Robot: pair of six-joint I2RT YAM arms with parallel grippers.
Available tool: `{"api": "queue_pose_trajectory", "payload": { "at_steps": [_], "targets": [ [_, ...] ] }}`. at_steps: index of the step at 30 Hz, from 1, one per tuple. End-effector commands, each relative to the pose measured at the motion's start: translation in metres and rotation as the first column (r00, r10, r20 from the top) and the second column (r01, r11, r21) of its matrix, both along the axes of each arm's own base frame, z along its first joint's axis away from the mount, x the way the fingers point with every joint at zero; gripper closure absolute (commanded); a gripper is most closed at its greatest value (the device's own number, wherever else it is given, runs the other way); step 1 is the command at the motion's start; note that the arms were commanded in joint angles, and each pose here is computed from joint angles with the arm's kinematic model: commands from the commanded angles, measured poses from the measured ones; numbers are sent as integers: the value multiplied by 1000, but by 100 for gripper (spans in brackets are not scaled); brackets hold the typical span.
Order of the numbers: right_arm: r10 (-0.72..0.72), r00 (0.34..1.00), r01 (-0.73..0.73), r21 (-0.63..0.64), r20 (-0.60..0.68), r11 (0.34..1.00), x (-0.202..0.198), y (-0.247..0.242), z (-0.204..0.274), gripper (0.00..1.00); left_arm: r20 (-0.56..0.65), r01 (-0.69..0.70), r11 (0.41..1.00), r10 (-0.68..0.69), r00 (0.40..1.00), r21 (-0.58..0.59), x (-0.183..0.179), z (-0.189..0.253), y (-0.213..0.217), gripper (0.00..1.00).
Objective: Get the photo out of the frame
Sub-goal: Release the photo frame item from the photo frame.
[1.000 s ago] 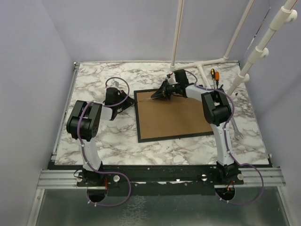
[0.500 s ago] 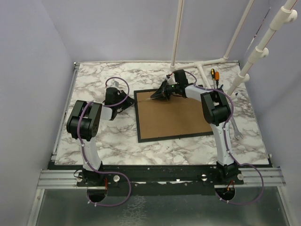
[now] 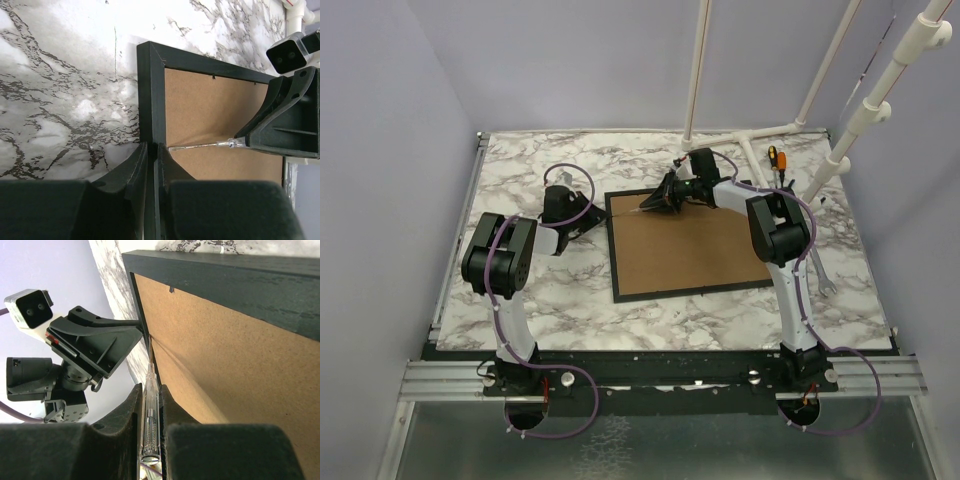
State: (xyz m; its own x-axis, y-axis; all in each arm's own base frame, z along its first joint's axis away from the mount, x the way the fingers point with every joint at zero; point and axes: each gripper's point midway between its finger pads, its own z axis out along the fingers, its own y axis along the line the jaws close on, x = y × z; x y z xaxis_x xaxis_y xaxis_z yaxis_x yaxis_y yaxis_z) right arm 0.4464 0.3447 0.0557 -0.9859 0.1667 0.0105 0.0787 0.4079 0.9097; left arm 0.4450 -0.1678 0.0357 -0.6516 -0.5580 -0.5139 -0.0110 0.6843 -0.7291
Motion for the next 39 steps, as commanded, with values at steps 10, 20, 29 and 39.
{"api": "queue_pose_trajectory", "payload": {
  "at_steps": [10, 20, 29, 39],
  "targets": [
    [24, 990, -21, 22, -137, 1000, -29, 13, -34, 99, -15, 32, 999, -33, 999, -18, -3, -7, -7, 87],
    [-32, 975, 34, 7, -221, 999, -26, 13, -35, 99, -13, 35, 999, -35, 999, -14, -6, -7, -6, 87],
    [-29, 971, 29, -2, -238, 1000, -25, 17, -32, 99, -15, 47, 999, -47, 999, -26, -8, -8, -10, 87],
    [-74, 949, 38, -122, -308, 992, -33, 17, -42, 99, -13, 50, 998, -51, 999, -30, -10, -8, -12, 87]
  ]
}}
